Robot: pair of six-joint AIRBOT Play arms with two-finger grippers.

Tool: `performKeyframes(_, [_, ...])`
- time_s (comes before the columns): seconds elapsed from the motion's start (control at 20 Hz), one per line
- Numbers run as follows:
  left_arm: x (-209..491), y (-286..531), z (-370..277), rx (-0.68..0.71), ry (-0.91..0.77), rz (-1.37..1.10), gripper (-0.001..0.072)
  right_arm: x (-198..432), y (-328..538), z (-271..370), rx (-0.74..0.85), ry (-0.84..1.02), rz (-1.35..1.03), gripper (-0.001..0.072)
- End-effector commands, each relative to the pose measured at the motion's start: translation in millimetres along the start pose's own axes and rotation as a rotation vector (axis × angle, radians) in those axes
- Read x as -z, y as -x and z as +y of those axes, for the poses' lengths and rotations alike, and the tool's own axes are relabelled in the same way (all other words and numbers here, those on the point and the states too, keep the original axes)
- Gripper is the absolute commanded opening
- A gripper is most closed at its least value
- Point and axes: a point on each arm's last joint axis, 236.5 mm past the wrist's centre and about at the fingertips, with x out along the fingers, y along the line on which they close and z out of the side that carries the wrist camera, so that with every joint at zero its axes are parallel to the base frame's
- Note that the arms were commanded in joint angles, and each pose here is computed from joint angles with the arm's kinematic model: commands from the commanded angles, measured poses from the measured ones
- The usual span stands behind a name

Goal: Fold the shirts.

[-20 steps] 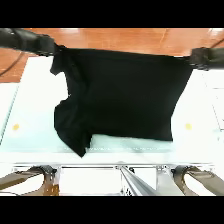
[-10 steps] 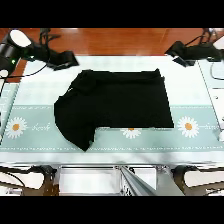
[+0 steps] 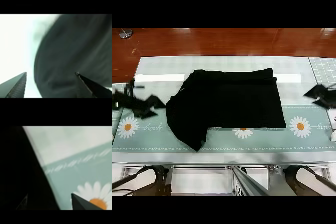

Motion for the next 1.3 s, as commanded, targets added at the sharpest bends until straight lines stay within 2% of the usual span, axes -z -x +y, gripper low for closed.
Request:
performKeyframes(0.0, [45.0,-25.0,18.3,0.094,0.118,-0.015,0.0700,63.0,-21.5,17.0,-0.178,-0.085,-0.017,0.0615])
performKeyframes(0.15, [45.5,-33.5,19.8,0.099,0.139,-0.020,0.0700,84.5,-34.5,15.5,-0.199,-0.123,0.028,0.0615])
performKeyframes(0.4, [39.4,-61.9,-20.1,0.198,0.078,-0.012,0.0687,85.6,-35.7,14.9,-0.199,-0.141,0.030,0.0614])
performKeyframes(0.45, [42.8,-67.8,-28.1,0.202,0.056,0.012,0.0509,86.4,-36.0,13.6,-0.193,-0.148,0.033,0.0614])
performKeyframes(0.5, [45.6,-69.5,-35.3,0.206,-0.002,0.028,0.0164,88.9,-37.1,7.6,-0.167,-0.151,0.043,0.0614])
performKeyframes(0.55, [45.1,-67.2,-43.5,0.215,-0.062,0.032,0.0025,93.1,-38.8,-1.8,-0.127,-0.157,0.059,0.0614])
performKeyframes(0.65, [39.5,-55.9,-56.7,0.241,-0.106,0.036,0.0025,107.7,-44.4,-19.5,-0.058,-0.164,0.127,0.0615])
performKeyframes(0.8, [28.5,-43.8,-68.6,0.261,-0.141,0.022,0.0025,119.6,-59.9,-24.1,-0.050,-0.190,0.206,0.0614])
performKeyframes(0.95, [26.2,-41.2,-71.3,0.265,-0.148,0.018,0.0025,130.0,-85.7,-10.1,-0.052,-0.155,0.277,0.0614])
performKeyframes(1.1, [27.3,-41.0,-71.7,0.267,-0.149,0.023,0.0025,96.9,-105.7,26.8,-0.119,-0.148,0.203,0.0592])
performKeyframes(1.15, [26.3,-41.1,-71.5,0.266,-0.162,0.017,0.0025,89.3,-111.9,37.2,-0.123,-0.133,0.199,0.0426])
performKeyframes(1.2, [26.5,-40.9,-71.5,0.266,-0.195,0.013,0.0026,89.2,-116.7,48.2,-0.131,-0.107,0.226,0.0127])
performKeyframes(1.25, [25.1,-39.7,-73.6,0.273,-0.199,0.006,0.0025,85.2,-119.0,60.3,-0.142,-0.070,0.240,0.0027])
